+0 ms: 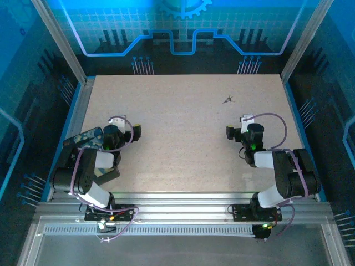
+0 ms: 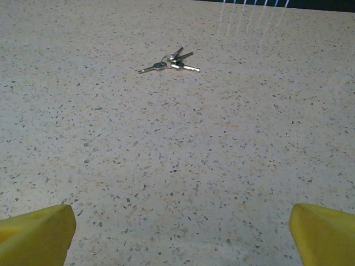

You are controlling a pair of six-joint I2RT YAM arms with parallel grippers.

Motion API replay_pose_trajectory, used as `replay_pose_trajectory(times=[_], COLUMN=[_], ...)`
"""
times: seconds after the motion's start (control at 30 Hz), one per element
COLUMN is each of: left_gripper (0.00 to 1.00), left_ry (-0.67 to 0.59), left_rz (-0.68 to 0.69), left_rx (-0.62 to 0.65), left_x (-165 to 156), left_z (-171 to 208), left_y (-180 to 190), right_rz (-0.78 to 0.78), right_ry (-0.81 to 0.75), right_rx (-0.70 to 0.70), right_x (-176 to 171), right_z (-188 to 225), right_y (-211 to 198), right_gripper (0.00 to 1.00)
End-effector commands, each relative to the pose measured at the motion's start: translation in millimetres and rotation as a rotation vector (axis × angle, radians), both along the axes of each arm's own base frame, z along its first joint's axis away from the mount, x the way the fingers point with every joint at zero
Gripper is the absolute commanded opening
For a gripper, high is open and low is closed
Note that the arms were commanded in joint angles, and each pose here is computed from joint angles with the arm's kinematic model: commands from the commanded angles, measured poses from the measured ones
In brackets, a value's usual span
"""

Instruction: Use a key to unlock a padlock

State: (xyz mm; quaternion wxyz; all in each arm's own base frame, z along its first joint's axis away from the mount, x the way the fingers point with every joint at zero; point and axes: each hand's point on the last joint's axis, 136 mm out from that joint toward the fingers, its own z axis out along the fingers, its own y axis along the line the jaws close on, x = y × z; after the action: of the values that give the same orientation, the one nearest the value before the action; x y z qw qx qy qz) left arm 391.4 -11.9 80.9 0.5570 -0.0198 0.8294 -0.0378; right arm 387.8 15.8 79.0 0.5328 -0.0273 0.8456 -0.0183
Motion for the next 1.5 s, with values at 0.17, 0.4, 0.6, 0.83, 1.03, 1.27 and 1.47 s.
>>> replay_pose_trajectory(times=[0.17,0.4,0.6,0.83,1.03,1.27,1.47], left_gripper=[0.99,0.99,0.99,0.99,0.99,0.99,0.99], left_ry=[-0.044,-0.042,-0.04,-0.002,0.131,0.522,0.688], left_rz=[0.0,0.003,0.002,0.052,0.381,0.856,0.816], left_rx=[0.003,0.003,-0.001,-0.014,-0.022,-0.091,-0.153], left_x=[7.0,6.9,7.4,9.6,10.6,-62.3,-89.3], left_z=[13.9,13.5,13.5,27.1,82.3,83.3,61.8], left_y=[3.0,3.6,3.6,15.1,62.2,116.2,104.5], right_rz=[0.011,0.011,0.01,0.005,-0.045,0.043,0.104], right_ry=[-0.058,-0.059,-0.058,-0.025,0.187,0.302,0.393], right_rx=[-0.009,-0.009,-0.01,-0.006,0.053,0.004,0.03], right_x=[8.8,8.8,8.6,13.7,18.9,22.3,12.8], right_z=[16.1,16.1,16.1,25.1,39.9,49.6,45.6], right_y=[2.1,2.4,1.9,0.4,-0.7,43.2,70.6], right_gripper=[1.0,1.0,1.0,1.0,0.94,0.92,0.88])
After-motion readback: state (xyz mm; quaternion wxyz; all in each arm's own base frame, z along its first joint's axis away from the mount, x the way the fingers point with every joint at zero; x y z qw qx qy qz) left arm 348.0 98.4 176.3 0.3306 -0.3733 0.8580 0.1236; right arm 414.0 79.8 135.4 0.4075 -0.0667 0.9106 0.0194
